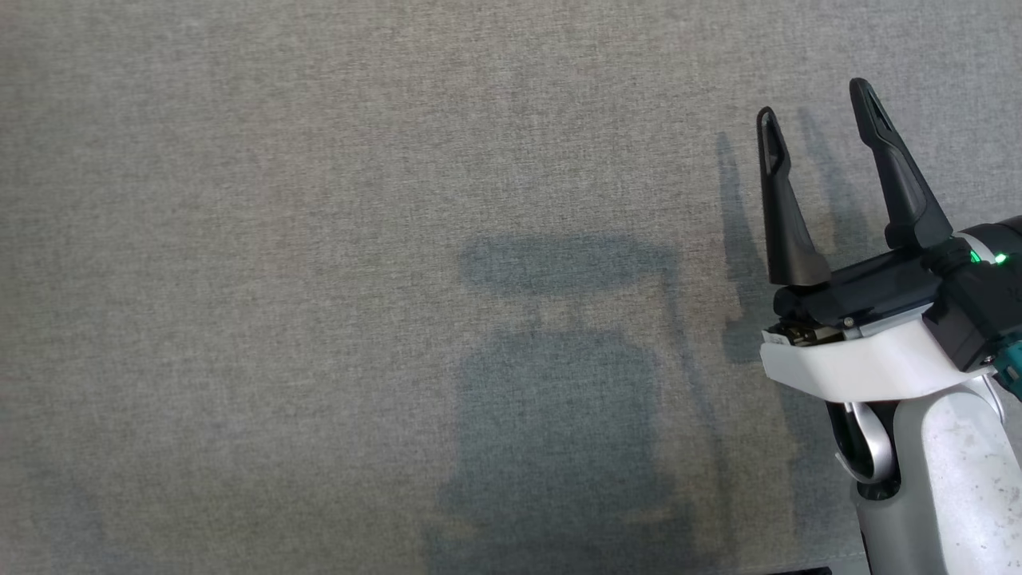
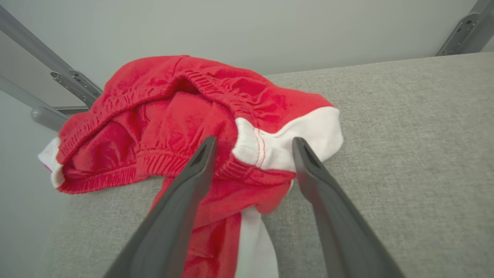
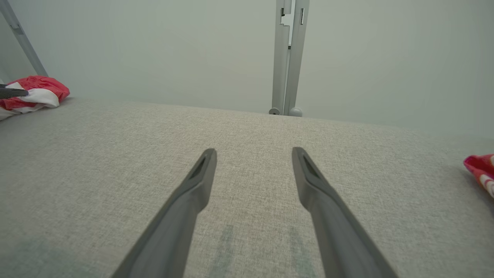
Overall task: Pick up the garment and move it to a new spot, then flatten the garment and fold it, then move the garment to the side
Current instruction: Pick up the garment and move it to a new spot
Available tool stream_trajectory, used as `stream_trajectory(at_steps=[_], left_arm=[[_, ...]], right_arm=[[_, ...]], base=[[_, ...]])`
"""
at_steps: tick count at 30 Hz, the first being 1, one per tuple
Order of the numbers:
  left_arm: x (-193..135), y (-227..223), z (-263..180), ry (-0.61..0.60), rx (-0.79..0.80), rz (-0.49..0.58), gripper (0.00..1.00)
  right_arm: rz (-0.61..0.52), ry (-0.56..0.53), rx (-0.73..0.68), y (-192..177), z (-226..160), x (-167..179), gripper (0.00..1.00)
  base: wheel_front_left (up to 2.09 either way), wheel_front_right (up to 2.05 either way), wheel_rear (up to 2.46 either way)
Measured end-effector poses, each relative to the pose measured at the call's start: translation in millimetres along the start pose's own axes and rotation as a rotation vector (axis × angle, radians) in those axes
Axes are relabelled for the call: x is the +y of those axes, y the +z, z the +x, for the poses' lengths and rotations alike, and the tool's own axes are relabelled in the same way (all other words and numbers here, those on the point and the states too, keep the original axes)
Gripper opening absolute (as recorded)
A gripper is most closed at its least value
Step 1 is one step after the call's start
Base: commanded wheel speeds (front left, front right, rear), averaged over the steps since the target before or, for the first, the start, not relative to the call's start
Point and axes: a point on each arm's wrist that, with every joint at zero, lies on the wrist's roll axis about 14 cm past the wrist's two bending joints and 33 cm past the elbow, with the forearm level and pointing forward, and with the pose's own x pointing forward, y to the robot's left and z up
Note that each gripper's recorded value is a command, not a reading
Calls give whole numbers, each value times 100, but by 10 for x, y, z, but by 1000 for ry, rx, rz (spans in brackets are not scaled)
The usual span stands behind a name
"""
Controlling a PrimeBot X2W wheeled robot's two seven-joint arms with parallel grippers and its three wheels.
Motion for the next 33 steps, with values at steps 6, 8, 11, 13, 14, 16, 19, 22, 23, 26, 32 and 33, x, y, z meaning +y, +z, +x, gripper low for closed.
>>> stream_trajectory(at_steps=[6, 8, 11, 13, 14, 16, 19, 22, 23, 26, 32, 33], left_arm=[[-11, -213, 182, 26, 32, -11, 40], [-45, -231, 197, 21, 36, -7, 0], [-40, -166, 170, 21, 16, 3, 0], [-83, -8, 123, 5, -21, 15, 0], [-130, 74, 106, -11, -40, 30, 0], [-274, 251, 56, -58, -80, 68, 0], [-477, 583, -68, -123, -158, 88, 0], [-679, 930, -248, -189, -232, 126, 0], [-769, 1044, -322, -216, -256, 147, 0], [-1086, 1438, -605, -305, -360, 213, 0], [-1847, 2082, -1348, -517, -527, 247, 0], [-1978, 2187, -1504, -556, -556, 237, 0]], right_arm=[[-14, -27, 25, -80, -45, -102, 100], [-15, -31, 23, -77, -48, -110, 100], [-12, -26, 9, -34, -50, -86, 100], [-11, -25, -8, 36, -63, -72, 100], [-12, -26, -16, 64, -71, -71, 100], [-8, -28, -26, 119, -94, -70, 100], [2, -34, -46, 221, -142, -69, 100], [9, -48, -61, 323, -230, -90, 100], [9, -54, -64, 357, -267, -103, 100], [8, -80, -81, 479, -397, -158, 100], [31, -132, -124, 719, -704, -253, 100], [34, -141, -132, 763, -762, -269, 100]], base=[[0, 0, 0], [0, 0, 0], [0, 0, 0], [0, 0, 0], [0, 0, 0], [0, 0, 0], [0, 0, 0], [0, 0, 0], [0, 0, 0], [0, 0, 0], [0, 0, 0], [0, 0, 0]])
